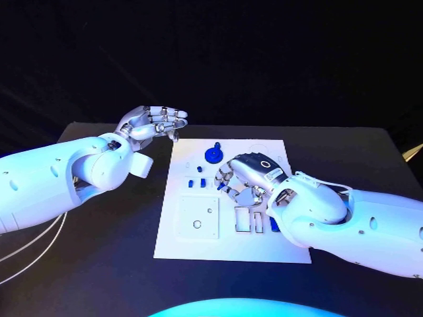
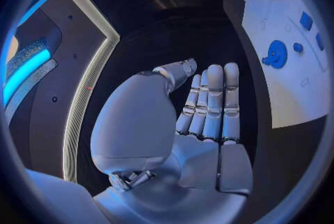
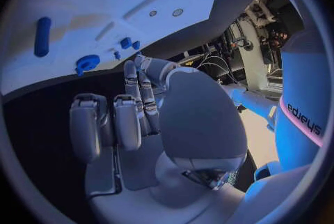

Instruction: Assemble the parts on the task board

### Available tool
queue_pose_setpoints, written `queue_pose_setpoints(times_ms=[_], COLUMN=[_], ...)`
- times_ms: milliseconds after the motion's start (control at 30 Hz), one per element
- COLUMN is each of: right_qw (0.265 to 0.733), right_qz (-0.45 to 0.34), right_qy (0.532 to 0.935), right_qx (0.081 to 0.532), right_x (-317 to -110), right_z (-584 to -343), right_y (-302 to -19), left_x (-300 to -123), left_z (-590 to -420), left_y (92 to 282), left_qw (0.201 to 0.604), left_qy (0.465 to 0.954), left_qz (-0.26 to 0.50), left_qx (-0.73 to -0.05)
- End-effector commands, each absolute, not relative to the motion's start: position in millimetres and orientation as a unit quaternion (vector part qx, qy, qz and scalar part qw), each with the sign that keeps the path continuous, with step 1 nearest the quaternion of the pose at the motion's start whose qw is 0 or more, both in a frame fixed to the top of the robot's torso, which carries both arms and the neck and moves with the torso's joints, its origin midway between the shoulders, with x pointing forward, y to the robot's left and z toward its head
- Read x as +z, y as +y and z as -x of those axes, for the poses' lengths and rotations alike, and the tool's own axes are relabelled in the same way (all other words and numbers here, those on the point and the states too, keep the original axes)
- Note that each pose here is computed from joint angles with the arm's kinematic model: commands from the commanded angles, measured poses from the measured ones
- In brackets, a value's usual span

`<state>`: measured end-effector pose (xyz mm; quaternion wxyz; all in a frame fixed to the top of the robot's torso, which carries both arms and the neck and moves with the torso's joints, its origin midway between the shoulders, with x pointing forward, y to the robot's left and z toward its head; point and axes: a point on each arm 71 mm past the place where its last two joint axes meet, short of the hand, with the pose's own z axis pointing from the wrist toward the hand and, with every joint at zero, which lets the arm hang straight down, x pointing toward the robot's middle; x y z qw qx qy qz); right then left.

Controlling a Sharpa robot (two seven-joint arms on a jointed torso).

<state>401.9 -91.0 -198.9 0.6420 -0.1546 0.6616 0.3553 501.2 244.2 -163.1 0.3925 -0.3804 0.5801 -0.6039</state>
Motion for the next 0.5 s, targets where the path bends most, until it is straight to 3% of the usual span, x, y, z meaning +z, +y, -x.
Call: queue_pose_setpoints(times_ms=[33,500], right_qw=[0.624,0.588], right_qz=[0.174,0.193], right_qy=[0.671,0.701], right_qx=[0.360,0.354], right_x=[-209,-233], right_z=[-397,-387], right_y=[-83,-62], left_x=[-162.7,-163.8], left_z=[-502.5,-503.0], left_y=[239.2,230.5], left_qw=[0.396,0.388], left_qy=[0.574,0.579], left_qz=[0.386,0.387], left_qx=[-0.604,-0.604])
